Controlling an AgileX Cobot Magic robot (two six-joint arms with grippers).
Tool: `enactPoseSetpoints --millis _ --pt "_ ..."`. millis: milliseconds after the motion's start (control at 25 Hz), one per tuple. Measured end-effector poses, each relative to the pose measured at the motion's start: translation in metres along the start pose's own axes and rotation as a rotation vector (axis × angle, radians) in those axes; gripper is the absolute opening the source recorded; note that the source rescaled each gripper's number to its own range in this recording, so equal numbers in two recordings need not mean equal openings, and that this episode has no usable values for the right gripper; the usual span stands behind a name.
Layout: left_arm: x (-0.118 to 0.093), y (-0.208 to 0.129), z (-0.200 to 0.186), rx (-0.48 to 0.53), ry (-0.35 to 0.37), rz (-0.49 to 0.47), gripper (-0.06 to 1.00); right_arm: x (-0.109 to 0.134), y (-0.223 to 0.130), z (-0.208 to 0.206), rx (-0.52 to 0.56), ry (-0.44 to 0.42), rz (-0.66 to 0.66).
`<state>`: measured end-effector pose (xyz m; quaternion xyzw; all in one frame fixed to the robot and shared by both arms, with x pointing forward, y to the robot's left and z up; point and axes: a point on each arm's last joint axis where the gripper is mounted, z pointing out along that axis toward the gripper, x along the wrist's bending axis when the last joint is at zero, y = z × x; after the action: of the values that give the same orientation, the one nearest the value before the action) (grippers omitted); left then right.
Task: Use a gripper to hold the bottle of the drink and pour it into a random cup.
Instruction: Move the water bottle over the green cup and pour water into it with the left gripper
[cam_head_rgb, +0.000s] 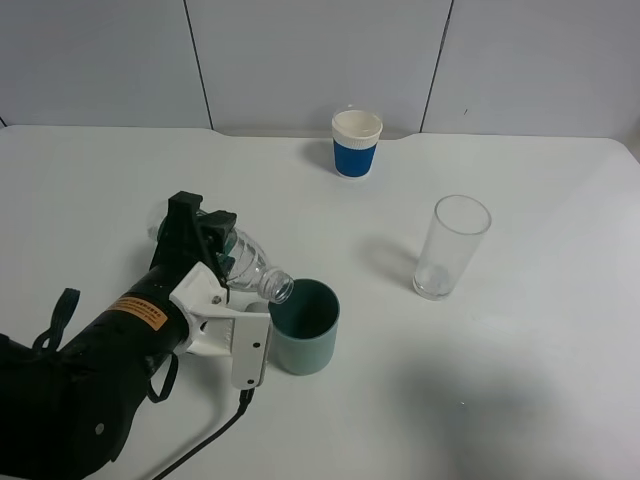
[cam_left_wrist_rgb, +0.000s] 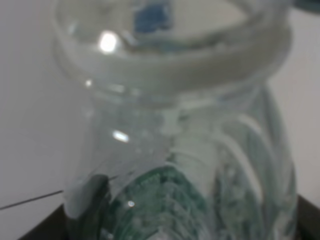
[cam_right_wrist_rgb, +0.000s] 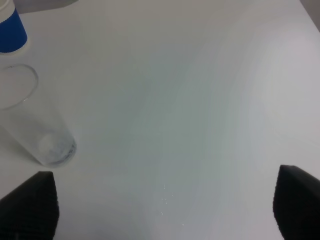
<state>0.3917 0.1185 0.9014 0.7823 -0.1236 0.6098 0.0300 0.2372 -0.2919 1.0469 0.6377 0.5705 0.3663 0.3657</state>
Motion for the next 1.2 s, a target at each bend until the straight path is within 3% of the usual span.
enactPoseSetpoints --millis 480,1200 --pt "0.0 0.0 0.0 0.0 0.0 0.084 0.0 0.0 0.0 0.0 0.0 0.0 0.0" --pt "0.0049 -0.0006 -0.0014 -0.003 0.013 0.109 0.0 0.0 0.0 0.0 0.0 0.0 0.0"
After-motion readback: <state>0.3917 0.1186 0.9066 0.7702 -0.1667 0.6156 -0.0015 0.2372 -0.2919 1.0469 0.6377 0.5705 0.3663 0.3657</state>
